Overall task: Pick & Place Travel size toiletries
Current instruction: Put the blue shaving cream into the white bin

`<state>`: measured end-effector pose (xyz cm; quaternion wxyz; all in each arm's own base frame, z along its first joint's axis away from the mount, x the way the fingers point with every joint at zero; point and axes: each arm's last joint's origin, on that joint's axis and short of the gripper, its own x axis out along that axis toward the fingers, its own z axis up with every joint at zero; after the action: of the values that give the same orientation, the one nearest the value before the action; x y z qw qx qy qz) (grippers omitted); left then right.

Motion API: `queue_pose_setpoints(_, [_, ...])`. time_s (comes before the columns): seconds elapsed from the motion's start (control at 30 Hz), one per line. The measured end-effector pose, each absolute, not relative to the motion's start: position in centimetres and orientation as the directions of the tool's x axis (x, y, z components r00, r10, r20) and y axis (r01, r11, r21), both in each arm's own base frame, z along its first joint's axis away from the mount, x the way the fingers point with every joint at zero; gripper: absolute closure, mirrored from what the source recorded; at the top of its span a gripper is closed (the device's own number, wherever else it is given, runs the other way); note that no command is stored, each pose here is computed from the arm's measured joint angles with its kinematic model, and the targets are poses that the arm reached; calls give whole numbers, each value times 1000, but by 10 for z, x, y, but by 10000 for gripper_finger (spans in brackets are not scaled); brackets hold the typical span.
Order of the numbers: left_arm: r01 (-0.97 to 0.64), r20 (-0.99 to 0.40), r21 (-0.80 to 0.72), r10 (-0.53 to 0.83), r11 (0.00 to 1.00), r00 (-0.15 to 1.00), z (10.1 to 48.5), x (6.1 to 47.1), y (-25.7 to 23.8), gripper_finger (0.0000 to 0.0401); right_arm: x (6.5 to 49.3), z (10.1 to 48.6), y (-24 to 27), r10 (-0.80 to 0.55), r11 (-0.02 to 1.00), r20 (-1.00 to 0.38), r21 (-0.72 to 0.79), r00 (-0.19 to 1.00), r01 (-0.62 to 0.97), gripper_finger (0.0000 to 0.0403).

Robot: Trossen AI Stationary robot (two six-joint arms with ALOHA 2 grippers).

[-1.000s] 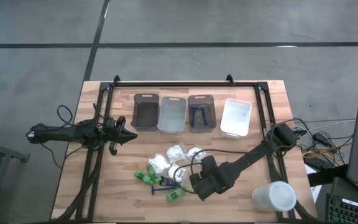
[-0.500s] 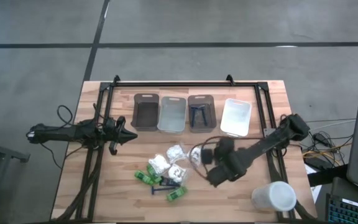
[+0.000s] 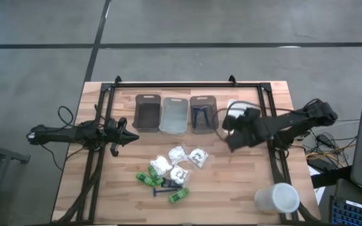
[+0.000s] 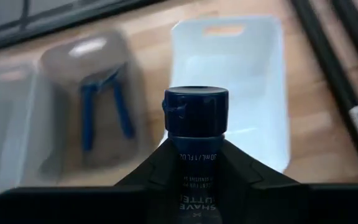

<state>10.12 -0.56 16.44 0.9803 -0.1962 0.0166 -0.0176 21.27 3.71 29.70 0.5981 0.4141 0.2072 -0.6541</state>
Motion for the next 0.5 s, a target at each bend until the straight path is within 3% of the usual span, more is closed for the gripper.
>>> queue_pose_setpoints(0.23, [25,-33,-385,-41,923,999,164,101,-6,382,211,268,-7,-553,-226,-832,198,42,954,333])
queue_pose_setpoints(0.5, [25,-33,-385,-41,923,999,164,101,-6,382,200,229,-42,-458,-281,-885,57,-82,958,326])
